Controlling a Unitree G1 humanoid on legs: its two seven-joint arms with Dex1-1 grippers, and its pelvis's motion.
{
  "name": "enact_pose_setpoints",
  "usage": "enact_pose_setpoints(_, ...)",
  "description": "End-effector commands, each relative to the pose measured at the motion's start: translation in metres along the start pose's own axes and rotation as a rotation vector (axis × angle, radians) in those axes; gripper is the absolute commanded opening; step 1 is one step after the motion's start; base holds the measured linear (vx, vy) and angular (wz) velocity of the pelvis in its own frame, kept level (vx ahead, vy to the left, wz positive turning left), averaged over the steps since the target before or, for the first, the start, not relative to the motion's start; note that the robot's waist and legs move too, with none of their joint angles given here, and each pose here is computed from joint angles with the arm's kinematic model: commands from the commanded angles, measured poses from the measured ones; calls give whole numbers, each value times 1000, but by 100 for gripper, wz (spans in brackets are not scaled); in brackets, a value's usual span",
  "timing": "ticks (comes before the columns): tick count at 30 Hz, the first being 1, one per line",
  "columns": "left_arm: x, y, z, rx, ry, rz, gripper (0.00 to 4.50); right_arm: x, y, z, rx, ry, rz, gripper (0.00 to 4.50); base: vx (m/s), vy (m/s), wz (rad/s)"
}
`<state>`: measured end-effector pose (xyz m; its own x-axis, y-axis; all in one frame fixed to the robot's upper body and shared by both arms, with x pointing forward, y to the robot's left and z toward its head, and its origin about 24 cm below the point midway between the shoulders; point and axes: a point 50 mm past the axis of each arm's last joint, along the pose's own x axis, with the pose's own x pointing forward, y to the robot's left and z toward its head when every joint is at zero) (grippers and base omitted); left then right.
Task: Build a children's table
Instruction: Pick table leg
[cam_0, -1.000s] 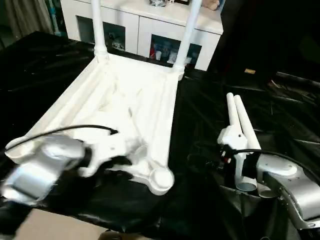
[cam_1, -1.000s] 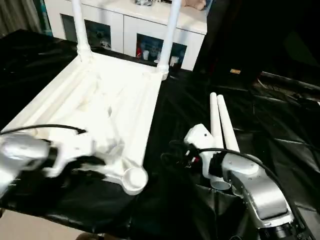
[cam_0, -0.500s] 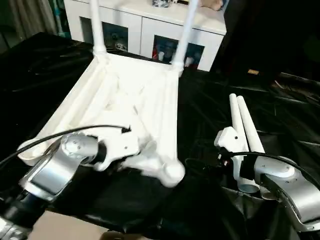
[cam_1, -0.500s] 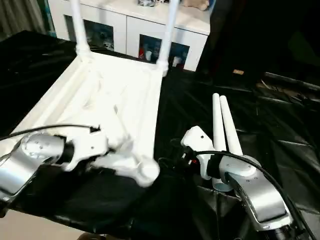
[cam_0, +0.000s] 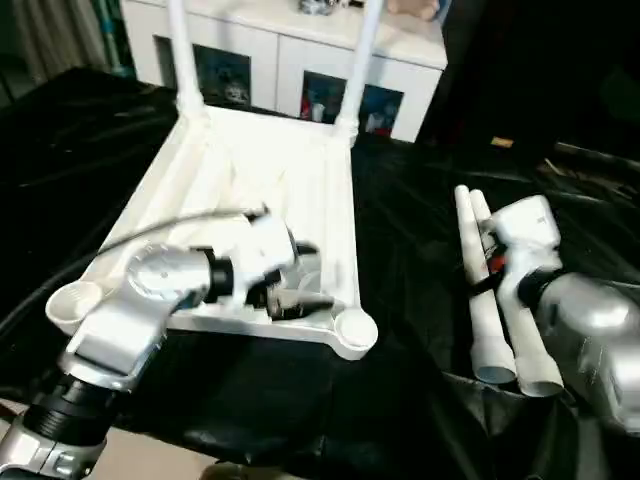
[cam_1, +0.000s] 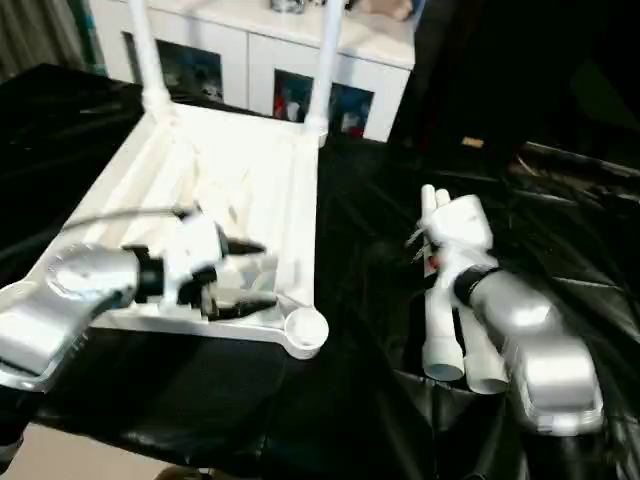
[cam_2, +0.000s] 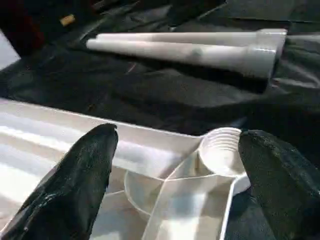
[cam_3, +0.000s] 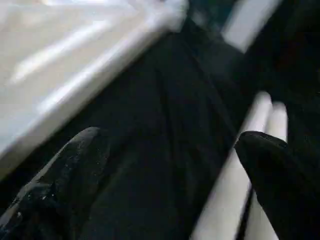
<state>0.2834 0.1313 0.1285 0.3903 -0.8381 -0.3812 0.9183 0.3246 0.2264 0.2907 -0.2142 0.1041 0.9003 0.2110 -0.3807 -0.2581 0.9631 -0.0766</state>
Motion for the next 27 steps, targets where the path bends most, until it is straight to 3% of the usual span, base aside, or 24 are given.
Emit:
enact_pose_setpoints(1, 2, 1, 8, 15, -12, 6, 444, 0, -14, -11, 90, 103, -109, 450, 0, 0, 0)
enact_pose_setpoints(2, 3, 0, 8, 14, -12, 5, 444, 0, -15, -12, 92, 111, -116, 450, 0, 0, 0)
enact_pose_setpoints(4, 3, -5, 6, 0, 1, -24, 444, 3, -18, -19, 127, 210, -169, 450, 0, 0, 0)
enact_pose_setpoints(12, 0, -14, 4, -44, 21, -72, 444, 12, -15, -28, 257, 337, -180, 450, 0, 0, 0)
enact_pose_setpoints(20, -1, -13, 5, -42, 30, -68, 444, 18, -4, -39, 364, 398, -92, 450, 0, 0, 0)
enact_pose_setpoints(27, -2, -14, 6, -45, 33, -74, 444, 22, -5, -47, 408, 450, -107, 450, 0, 0, 0)
